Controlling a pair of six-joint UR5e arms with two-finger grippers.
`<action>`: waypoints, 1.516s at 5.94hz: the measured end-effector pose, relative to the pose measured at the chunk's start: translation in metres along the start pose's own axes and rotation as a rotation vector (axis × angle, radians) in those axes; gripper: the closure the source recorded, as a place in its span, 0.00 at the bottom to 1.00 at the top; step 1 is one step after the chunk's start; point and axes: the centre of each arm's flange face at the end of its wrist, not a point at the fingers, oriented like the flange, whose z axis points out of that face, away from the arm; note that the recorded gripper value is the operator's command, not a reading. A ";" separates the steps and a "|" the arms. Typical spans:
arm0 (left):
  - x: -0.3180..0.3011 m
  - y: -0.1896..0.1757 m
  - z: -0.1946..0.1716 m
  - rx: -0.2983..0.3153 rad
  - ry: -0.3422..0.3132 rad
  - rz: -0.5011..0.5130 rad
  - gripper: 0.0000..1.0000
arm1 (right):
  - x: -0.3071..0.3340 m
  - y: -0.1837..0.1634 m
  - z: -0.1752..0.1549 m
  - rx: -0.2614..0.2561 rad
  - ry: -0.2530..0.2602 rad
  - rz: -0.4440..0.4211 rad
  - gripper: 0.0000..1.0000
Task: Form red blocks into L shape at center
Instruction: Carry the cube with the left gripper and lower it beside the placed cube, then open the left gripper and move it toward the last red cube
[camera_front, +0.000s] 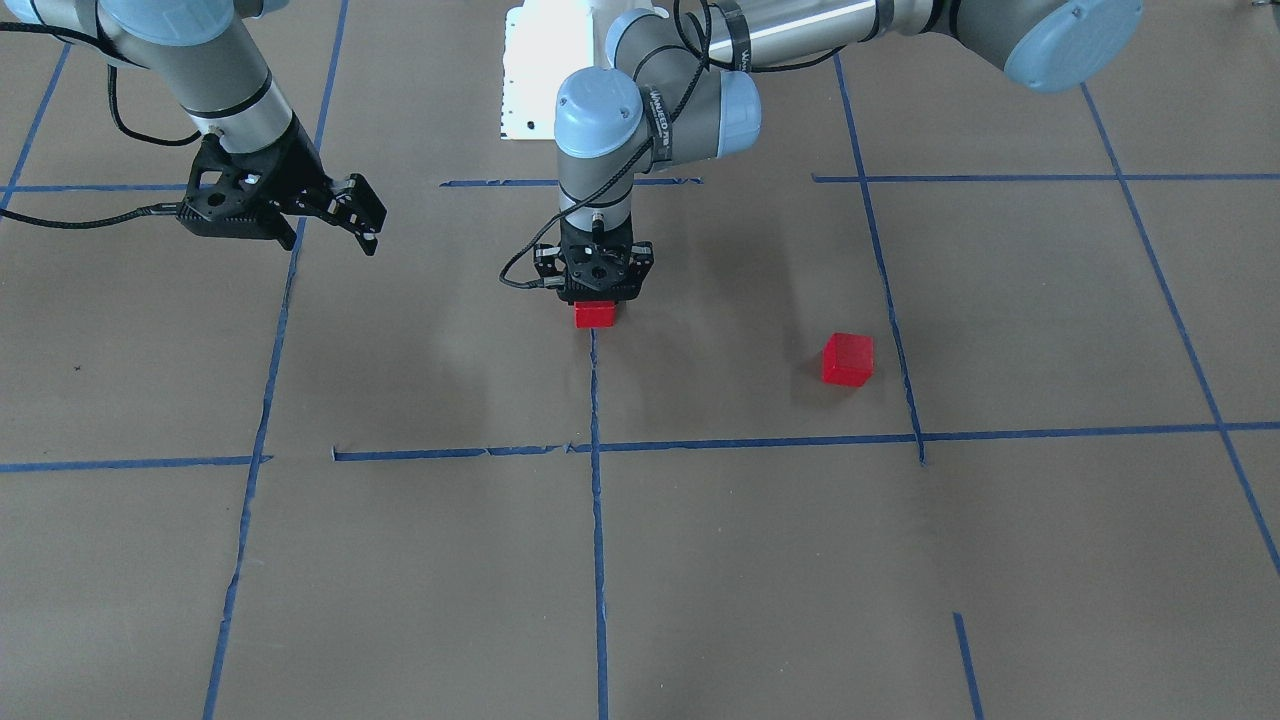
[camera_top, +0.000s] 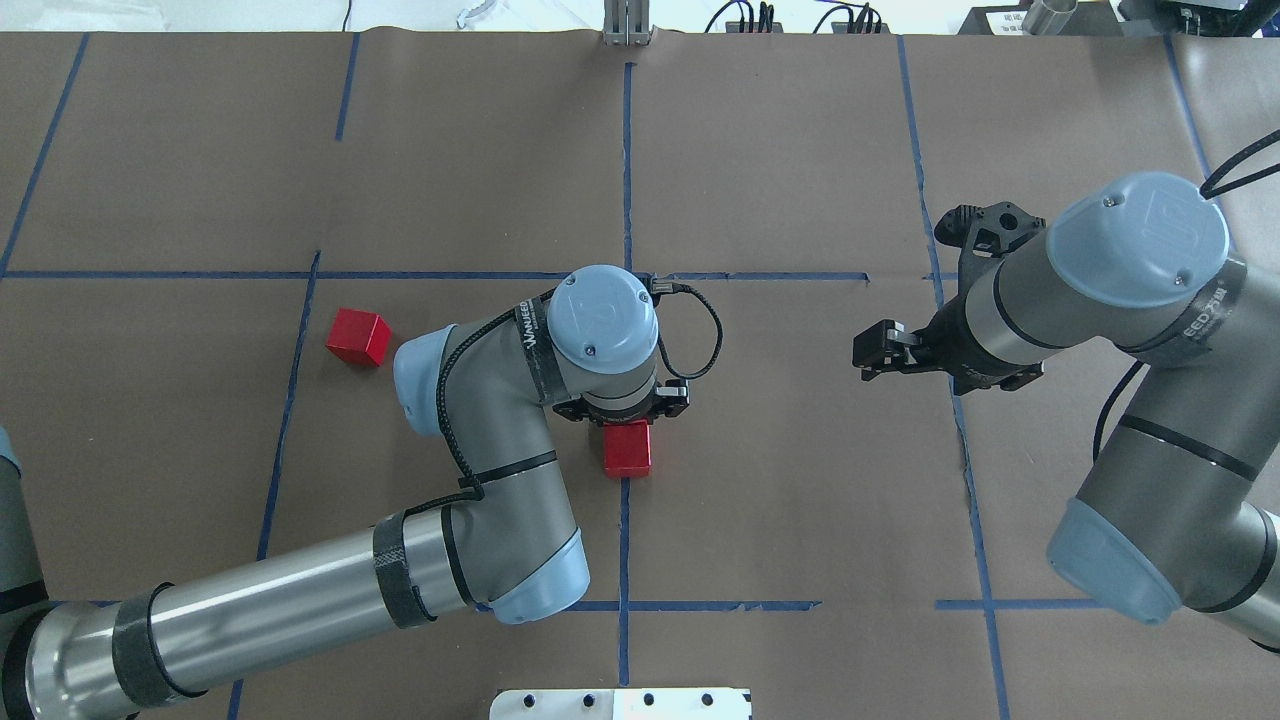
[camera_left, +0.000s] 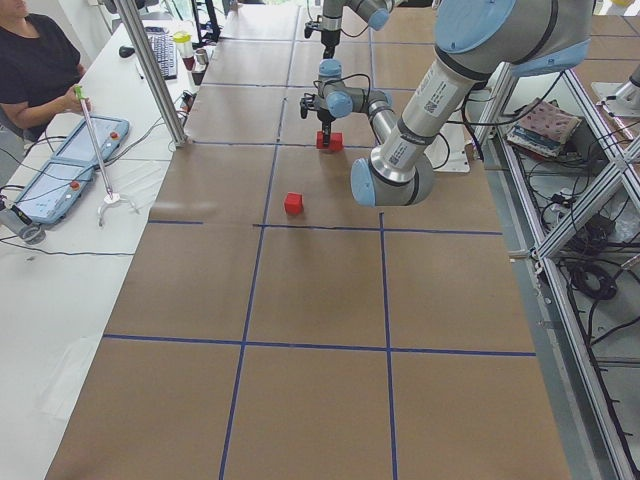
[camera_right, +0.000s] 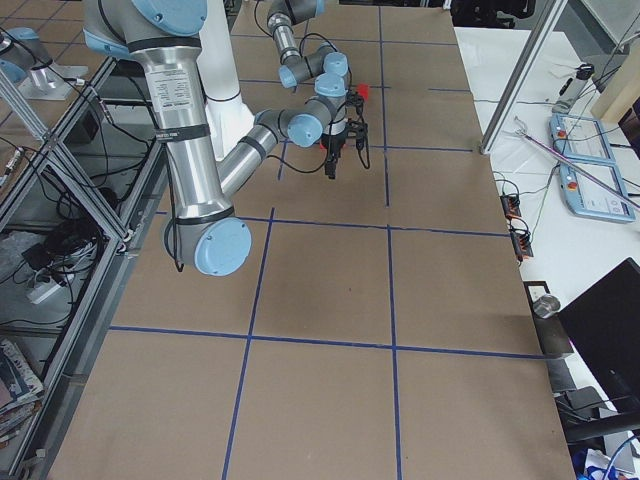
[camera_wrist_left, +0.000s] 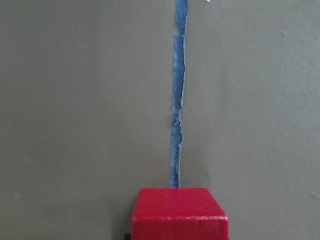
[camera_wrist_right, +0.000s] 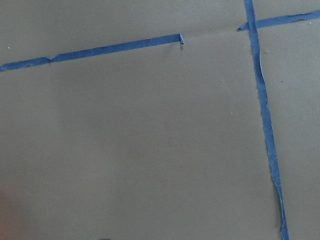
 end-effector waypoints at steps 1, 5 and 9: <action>0.000 0.001 0.001 -0.001 0.000 0.001 0.84 | 0.000 0.000 0.000 0.000 -0.001 0.000 0.00; 0.002 0.006 0.003 -0.004 0.000 0.009 0.00 | 0.000 -0.001 -0.002 -0.006 -0.005 0.002 0.00; 0.001 -0.009 -0.033 0.056 0.048 0.007 0.00 | 0.002 -0.004 -0.004 -0.003 -0.007 0.007 0.00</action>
